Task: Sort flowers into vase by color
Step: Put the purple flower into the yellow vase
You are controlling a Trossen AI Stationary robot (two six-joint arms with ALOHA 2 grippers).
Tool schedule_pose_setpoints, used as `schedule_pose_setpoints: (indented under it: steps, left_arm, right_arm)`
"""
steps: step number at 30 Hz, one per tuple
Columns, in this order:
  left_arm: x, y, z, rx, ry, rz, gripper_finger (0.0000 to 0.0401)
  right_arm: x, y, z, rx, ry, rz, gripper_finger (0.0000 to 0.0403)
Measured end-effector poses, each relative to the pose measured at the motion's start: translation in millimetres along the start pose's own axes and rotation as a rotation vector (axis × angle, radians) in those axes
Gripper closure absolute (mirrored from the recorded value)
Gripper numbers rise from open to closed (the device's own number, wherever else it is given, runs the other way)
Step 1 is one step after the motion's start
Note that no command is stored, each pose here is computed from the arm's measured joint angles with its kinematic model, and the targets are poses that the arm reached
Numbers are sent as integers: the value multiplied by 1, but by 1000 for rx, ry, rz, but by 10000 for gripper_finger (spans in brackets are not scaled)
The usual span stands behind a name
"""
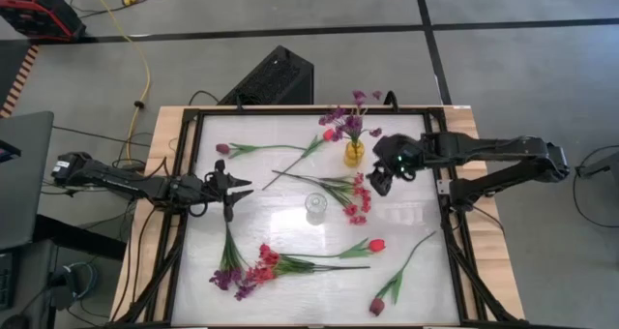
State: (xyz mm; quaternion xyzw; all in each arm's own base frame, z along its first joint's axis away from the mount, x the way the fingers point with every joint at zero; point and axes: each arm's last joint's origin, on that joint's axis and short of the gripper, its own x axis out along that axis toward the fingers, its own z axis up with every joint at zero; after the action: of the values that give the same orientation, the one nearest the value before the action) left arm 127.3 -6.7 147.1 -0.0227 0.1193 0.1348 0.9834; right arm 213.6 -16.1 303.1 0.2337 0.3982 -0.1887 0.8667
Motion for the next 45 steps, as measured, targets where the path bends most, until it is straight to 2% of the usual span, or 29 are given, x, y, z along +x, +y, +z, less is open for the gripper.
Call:
schedule_pose_setpoints:
  steps: [3,8,16,20,25,28,32,39,45]
  left_arm:
    - [0,-2,0,-6,8,-70,289]
    - [-1,-7,0,-44,32,-256,289]
    - [-8,-24,10,-114,59,-610,289]
    - [-17,-36,23,-81,165,-660,289]
    - [-29,-46,54,167,369,-561,289]
    - [-28,-56,60,307,481,-578,289]
    - [-19,-74,49,453,578,-678,289]
    - [1,-98,19,639,832,-704,289]
    - [9,-110,19,821,962,-679,289]
  right_arm:
    - [0,21,-6,-1,-13,81,145]
    - [7,58,-18,15,-29,193,145]
    - [48,121,-47,-66,-22,324,145]
    - [65,153,-64,-125,-2,378,145]
    - [77,189,-75,-213,23,402,145]
    - [84,206,-73,-257,13,413,145]
    - [91,224,-69,-302,-1,428,145]
    - [88,244,-69,-399,-19,461,145]
    - [86,244,-72,-426,-6,446,145]
